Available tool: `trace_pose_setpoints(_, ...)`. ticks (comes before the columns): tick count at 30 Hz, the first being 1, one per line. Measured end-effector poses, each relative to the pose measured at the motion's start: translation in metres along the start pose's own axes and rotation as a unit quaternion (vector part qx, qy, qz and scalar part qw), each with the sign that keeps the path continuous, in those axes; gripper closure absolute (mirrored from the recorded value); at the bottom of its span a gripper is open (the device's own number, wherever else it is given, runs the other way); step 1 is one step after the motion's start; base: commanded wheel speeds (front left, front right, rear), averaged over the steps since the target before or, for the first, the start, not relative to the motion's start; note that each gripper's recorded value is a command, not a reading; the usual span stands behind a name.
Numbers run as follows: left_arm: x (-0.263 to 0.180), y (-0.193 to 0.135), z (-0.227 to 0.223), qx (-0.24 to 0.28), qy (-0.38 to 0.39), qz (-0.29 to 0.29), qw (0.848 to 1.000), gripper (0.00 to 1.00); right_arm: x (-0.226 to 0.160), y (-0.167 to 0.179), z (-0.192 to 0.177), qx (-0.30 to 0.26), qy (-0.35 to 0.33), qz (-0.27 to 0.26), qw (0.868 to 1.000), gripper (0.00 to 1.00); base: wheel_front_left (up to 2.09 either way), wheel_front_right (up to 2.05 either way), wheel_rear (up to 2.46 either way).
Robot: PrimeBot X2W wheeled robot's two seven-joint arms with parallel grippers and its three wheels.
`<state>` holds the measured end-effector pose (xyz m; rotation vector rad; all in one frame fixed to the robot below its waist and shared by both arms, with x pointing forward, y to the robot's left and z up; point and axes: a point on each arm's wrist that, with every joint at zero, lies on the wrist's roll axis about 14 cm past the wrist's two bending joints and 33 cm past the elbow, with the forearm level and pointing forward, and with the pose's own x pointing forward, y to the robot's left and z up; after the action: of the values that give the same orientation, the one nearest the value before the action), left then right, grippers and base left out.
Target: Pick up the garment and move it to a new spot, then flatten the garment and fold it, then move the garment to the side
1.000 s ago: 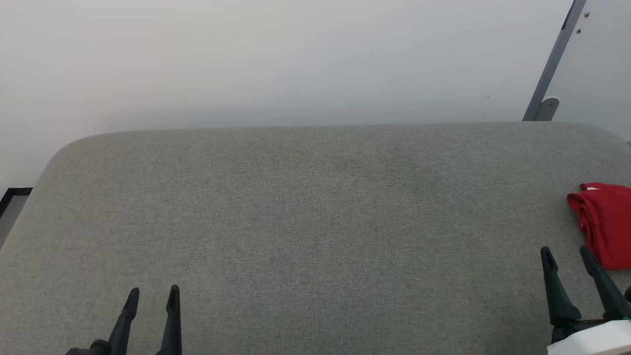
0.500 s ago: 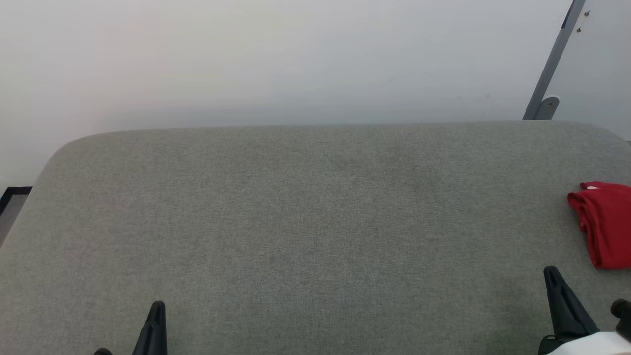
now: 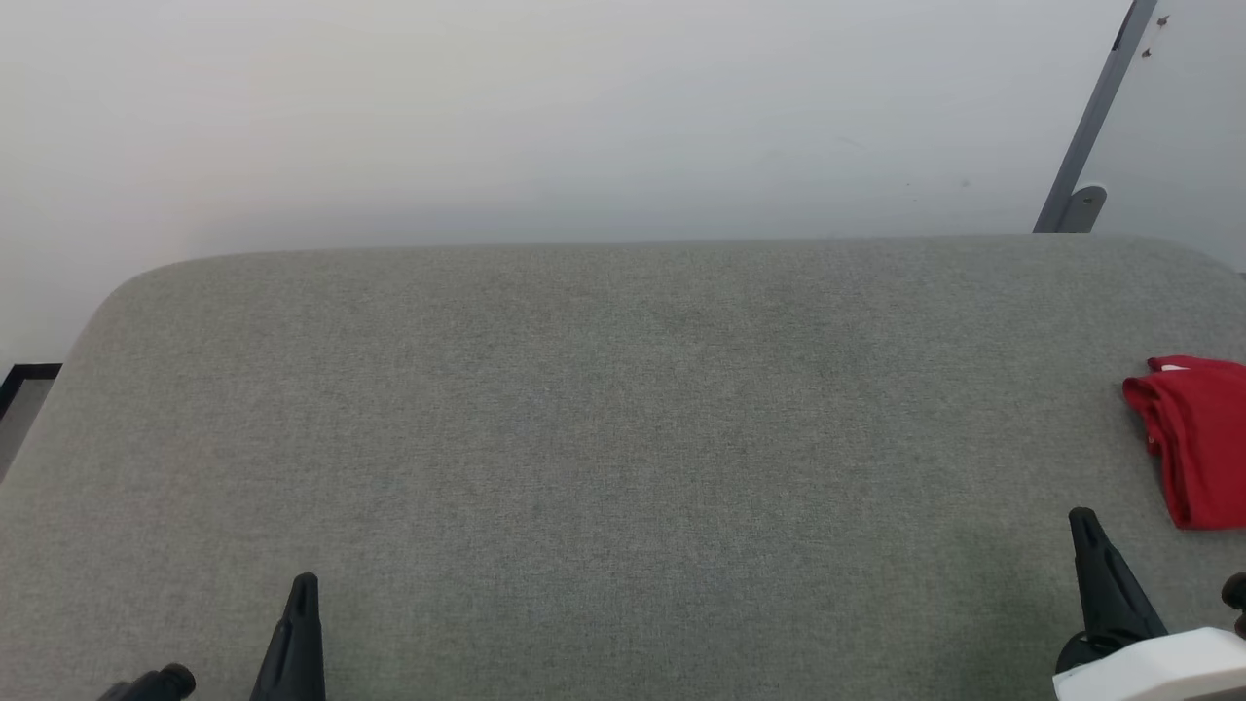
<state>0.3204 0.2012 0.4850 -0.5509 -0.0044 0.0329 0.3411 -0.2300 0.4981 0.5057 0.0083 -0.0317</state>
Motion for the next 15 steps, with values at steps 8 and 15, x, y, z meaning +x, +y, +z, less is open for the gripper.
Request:
trace_pose_setpoints(8, 0.007, 0.001, 0.002, -0.052, 0.000, 0.006, 0.999, 1.00, 0.004, 0.001, -0.002, 0.055, 0.002, -0.006, 0.998, 1.00, 0.00, 0.00, 0.00)
trace_pose_setpoints(15, 0.013, 0.002, 0.002, -0.096, 0.003, 0.011, 0.995, 1.00, 0.009, 0.003, -0.002, 0.103, 0.002, -0.008, 0.995, 1.00, 0.00, 0.00, 0.00)
